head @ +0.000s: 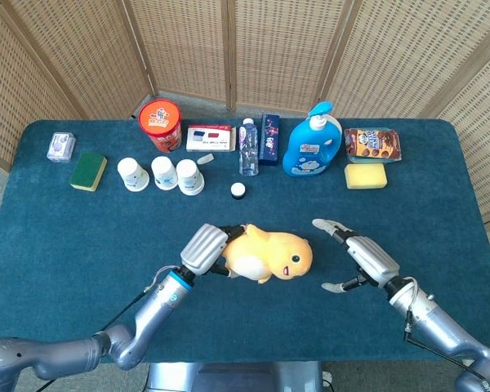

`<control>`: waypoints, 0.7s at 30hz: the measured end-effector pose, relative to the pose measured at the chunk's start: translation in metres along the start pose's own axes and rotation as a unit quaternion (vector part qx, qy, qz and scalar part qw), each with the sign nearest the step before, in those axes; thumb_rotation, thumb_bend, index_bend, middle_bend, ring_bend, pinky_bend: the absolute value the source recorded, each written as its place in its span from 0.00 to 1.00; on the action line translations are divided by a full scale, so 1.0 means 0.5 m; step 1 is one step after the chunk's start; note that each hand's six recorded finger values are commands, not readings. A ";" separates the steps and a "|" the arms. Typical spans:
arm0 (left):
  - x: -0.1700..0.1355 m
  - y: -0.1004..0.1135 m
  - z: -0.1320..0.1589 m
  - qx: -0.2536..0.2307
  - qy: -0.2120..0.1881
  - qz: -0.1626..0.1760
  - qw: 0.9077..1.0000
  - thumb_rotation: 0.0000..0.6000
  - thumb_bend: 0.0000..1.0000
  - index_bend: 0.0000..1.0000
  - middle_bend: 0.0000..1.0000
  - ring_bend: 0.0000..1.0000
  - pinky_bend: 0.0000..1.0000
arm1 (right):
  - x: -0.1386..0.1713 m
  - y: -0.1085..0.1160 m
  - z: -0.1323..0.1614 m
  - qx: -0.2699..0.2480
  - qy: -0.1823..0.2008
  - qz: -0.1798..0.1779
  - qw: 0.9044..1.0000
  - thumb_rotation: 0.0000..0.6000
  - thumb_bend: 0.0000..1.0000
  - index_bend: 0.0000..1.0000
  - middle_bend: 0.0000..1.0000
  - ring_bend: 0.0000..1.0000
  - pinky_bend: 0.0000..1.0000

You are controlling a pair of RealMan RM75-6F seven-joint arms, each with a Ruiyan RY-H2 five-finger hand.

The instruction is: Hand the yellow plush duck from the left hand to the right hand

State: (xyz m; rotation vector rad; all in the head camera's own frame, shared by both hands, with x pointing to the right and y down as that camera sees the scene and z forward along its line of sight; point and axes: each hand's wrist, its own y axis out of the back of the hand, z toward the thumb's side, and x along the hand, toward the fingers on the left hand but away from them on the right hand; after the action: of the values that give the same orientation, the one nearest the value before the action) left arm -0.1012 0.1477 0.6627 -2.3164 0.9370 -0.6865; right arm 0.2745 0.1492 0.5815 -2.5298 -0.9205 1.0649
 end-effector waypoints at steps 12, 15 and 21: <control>0.045 -0.015 0.038 0.000 -0.003 -0.005 1.000 1.00 0.19 0.61 0.64 0.61 0.82 | -0.008 -0.024 0.019 -0.008 0.012 0.020 1.000 1.00 0.00 0.00 0.02 0.01 0.13; 0.047 -0.017 0.042 -0.002 -0.004 -0.005 1.000 1.00 0.19 0.61 0.64 0.61 0.82 | -0.013 -0.032 0.021 -0.007 0.014 0.022 1.000 1.00 0.00 0.02 0.08 0.04 0.13; 0.046 -0.020 0.045 -0.003 -0.003 -0.004 1.000 1.00 0.19 0.61 0.64 0.61 0.82 | -0.023 -0.036 0.029 -0.005 0.023 0.007 1.000 1.00 0.00 0.28 0.30 0.16 0.17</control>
State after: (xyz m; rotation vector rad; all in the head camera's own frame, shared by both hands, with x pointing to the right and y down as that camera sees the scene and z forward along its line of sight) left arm -0.0679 0.1433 0.6584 -2.3262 0.9296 -0.6808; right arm 0.2497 0.1557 0.5856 -2.5609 -0.8997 1.0040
